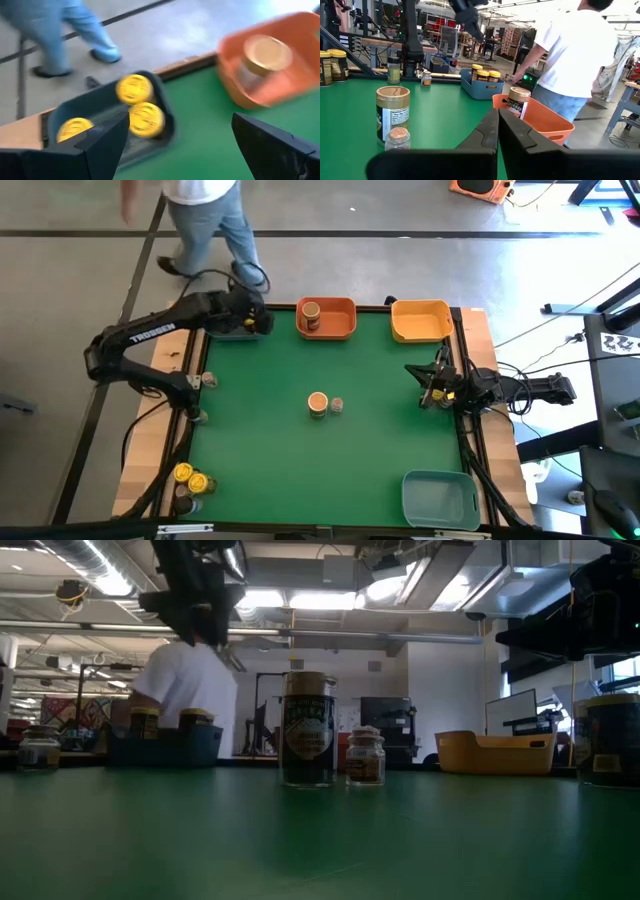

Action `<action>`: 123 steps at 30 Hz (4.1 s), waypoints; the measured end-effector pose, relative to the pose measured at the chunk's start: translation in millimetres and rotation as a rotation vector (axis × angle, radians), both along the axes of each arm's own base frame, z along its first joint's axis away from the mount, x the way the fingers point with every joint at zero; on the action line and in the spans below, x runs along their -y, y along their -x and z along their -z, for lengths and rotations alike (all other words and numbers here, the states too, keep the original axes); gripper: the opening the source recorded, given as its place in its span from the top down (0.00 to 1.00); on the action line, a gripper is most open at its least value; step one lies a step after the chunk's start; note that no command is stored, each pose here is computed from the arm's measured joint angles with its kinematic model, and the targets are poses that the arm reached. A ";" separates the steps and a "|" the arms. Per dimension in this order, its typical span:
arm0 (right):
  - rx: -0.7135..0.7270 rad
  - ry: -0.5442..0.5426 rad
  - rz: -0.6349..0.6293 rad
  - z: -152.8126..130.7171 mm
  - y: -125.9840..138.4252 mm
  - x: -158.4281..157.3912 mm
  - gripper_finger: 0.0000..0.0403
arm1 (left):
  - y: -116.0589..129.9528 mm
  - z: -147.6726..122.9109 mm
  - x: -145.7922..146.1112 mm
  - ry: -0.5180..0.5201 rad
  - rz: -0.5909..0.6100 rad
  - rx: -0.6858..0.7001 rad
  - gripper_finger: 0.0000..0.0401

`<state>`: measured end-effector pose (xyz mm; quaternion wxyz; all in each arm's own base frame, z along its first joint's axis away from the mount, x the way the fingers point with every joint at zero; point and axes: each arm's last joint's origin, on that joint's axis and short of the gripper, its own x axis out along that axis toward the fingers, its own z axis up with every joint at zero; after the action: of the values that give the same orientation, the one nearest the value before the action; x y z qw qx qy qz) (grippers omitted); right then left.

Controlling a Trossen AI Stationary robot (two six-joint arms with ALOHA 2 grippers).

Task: Sort spices by type
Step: Put the yellow seasoning bottle into the blue bin

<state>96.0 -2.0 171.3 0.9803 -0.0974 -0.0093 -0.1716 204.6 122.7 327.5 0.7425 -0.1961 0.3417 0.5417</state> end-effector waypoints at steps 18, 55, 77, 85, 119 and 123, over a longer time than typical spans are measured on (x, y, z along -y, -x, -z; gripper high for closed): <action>0.001 0.000 0.000 -0.1 0.0 0.0 0.97 | -87.1 12.9 84.4 0.027 0.639 0.175 0.13; 0.007 -0.007 -0.001 -0.3 0.0 0.0 0.97 | -206.4 50.5 139.6 0.146 0.949 0.089 0.13; 0.005 -0.007 0.000 -0.1 0.0 0.0 0.97 | -126.1 35.4 232.8 0.369 0.894 -0.179 0.13; 0.006 -0.007 0.000 -0.3 0.0 0.0 0.97 | -103.3 47.7 254.7 0.520 0.802 -0.284 0.13; 0.001 0.000 0.000 -0.1 0.0 0.0 0.97 | 41.9 54.0 381.9 0.641 0.637 -0.609 0.13; 0.000 0.000 0.000 0.1 0.0 0.0 0.97 | 48.3 68.3 385.8 0.637 0.636 -0.609 0.13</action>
<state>96.0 -2.0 171.2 0.9803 -0.0974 -0.0093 -0.1716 156.3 -263.1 259.3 0.6409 -0.1325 0.7313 0.1920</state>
